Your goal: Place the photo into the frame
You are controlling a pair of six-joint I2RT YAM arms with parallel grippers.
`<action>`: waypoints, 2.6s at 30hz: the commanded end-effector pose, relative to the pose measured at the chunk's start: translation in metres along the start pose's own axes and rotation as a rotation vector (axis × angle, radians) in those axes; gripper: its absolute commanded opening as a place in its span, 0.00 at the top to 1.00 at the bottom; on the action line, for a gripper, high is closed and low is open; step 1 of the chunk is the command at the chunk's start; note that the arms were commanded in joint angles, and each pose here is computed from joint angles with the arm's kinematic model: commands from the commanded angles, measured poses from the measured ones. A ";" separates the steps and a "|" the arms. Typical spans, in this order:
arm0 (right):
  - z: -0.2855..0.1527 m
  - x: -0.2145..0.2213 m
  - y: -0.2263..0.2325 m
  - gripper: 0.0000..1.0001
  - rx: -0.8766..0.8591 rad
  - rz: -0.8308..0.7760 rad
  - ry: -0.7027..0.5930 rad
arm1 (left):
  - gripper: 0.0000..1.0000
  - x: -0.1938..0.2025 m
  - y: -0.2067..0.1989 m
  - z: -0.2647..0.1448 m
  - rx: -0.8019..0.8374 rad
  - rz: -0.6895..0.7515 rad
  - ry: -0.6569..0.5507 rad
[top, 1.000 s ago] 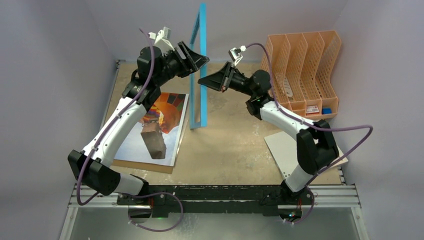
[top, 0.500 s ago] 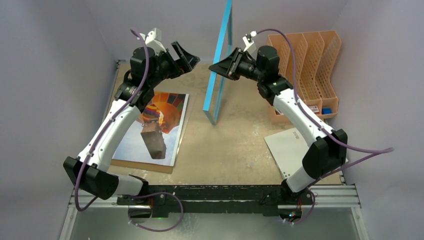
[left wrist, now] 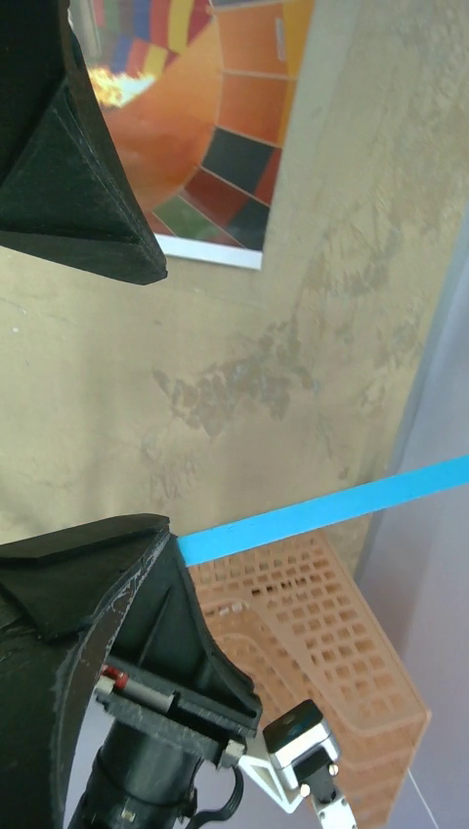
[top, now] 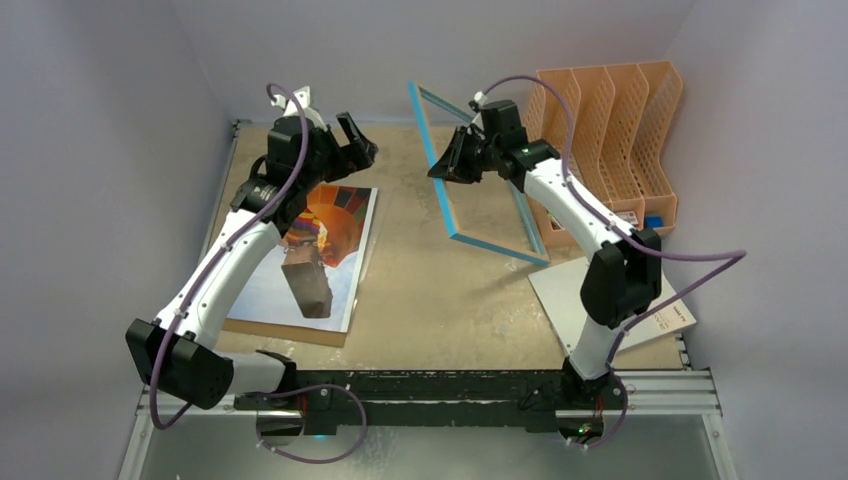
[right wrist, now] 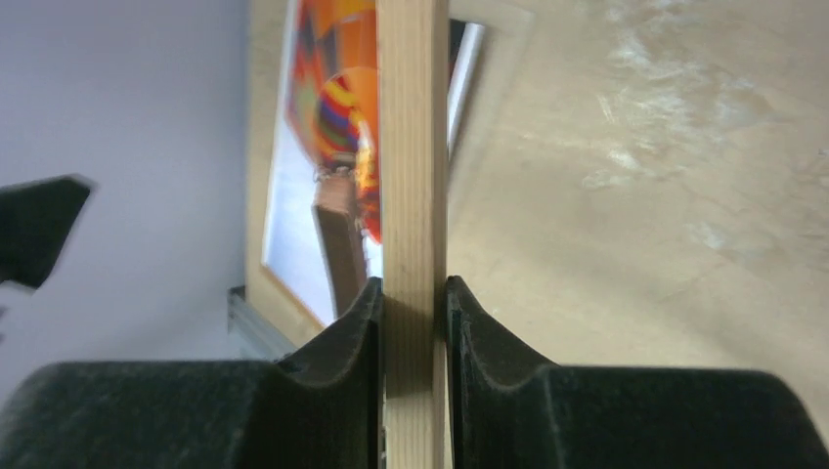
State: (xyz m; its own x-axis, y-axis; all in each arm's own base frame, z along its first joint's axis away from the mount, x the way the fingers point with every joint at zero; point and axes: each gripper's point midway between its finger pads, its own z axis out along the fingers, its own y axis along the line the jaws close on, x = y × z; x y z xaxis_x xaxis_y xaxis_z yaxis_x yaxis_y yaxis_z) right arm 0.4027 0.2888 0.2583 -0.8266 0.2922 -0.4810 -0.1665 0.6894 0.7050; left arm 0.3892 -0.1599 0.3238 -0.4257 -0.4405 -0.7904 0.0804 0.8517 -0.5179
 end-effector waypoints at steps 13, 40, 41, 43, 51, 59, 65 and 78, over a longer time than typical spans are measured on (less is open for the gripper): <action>0.102 0.046 -0.059 0.92 0.162 0.079 0.097 | 0.09 0.046 0.062 0.003 -0.143 0.081 0.074; 0.180 0.086 -0.076 0.48 0.234 0.171 0.081 | 0.08 0.080 0.117 0.022 -0.259 0.081 0.183; 0.178 0.084 -0.073 0.43 0.227 0.162 0.081 | 0.08 0.079 0.117 0.021 -0.264 0.078 0.176; 0.174 0.079 -0.064 0.37 0.201 0.134 0.075 | 0.08 0.073 0.116 0.018 -0.254 0.075 0.138; 0.154 0.056 -0.024 0.36 0.054 0.024 0.012 | 0.08 0.079 0.116 0.016 -0.224 0.042 0.105; 0.185 0.089 0.006 0.65 -0.080 0.068 0.104 | 0.21 0.110 0.141 0.024 -0.281 -0.007 0.152; 0.184 0.109 -0.035 0.56 0.127 0.151 0.094 | 0.28 0.131 0.186 0.021 -0.457 -0.023 0.181; 0.200 0.123 -0.049 0.55 0.232 0.182 0.050 | 0.38 0.160 0.258 0.034 -0.634 -0.019 0.254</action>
State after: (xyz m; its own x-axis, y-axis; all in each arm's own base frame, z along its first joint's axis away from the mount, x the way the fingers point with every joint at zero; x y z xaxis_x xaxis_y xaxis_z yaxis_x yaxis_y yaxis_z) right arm 0.4081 0.4263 0.0648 -0.8861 0.3440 -0.3107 0.0526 0.7405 0.6700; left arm 0.3639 -0.0320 0.0517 -0.6578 -0.4536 -0.6014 -0.4197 0.8837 -0.2074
